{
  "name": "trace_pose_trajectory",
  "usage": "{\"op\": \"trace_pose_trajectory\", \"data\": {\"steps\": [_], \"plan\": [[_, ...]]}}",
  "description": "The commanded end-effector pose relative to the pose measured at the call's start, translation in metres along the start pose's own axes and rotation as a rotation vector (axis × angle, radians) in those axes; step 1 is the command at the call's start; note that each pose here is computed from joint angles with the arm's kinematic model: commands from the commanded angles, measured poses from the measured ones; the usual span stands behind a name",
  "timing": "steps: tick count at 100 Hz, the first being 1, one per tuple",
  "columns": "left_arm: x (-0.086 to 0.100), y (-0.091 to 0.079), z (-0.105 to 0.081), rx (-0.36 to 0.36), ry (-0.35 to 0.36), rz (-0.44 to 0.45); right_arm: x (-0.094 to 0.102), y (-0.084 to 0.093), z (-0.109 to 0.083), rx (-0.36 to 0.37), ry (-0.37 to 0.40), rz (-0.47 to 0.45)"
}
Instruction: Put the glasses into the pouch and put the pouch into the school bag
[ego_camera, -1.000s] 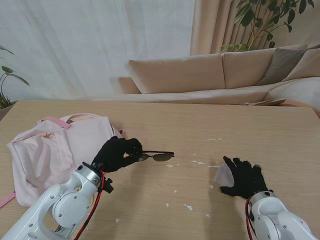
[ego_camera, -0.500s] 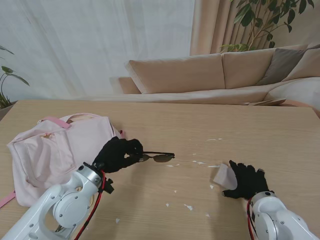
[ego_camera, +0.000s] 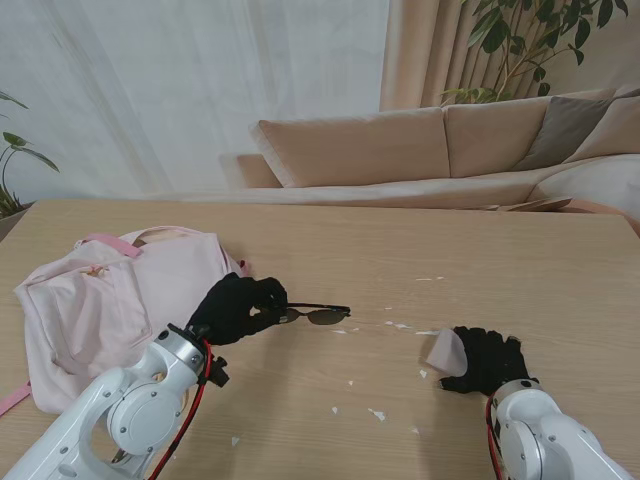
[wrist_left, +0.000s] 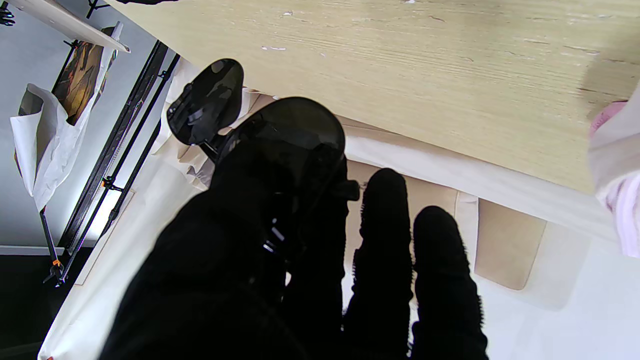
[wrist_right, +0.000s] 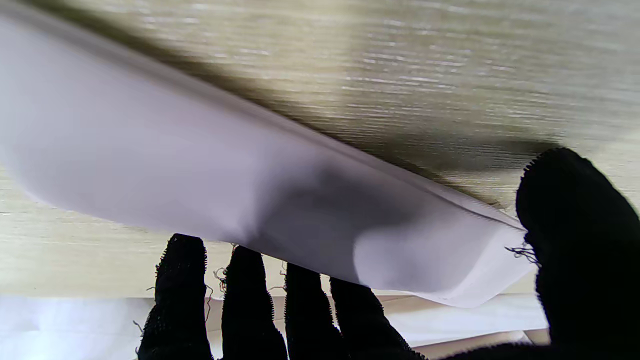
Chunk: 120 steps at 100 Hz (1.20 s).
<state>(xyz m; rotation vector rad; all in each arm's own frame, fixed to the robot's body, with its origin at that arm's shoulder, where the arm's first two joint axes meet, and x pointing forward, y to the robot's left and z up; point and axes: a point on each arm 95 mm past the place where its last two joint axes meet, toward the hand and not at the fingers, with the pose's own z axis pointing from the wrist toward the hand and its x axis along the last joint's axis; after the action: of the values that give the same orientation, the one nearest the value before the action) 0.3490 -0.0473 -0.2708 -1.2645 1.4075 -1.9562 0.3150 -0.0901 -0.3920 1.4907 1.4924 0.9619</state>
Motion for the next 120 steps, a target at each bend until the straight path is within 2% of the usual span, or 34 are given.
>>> {"op": "trace_pose_trajectory", "data": {"steps": [1,25,55,93,120], "plan": [[0.003,0.001,0.000,-0.012,0.004,-0.007,0.005,-0.003,0.002,0.018,0.006,0.009],[0.002,0.000,0.000,-0.008,0.003,-0.007,0.008,-0.004,0.006,-0.019,0.012,0.068],[0.002,0.001,-0.001,-0.007,0.005,-0.013,0.009,0.002,0.000,-0.082,0.036,0.139],[0.001,0.000,-0.002,-0.004,0.005,-0.019,0.011,0.011,-0.007,-0.172,0.076,0.185],[0.001,-0.003,-0.002,0.000,0.012,-0.025,0.020,0.030,-0.018,-0.276,0.124,0.229]]}}
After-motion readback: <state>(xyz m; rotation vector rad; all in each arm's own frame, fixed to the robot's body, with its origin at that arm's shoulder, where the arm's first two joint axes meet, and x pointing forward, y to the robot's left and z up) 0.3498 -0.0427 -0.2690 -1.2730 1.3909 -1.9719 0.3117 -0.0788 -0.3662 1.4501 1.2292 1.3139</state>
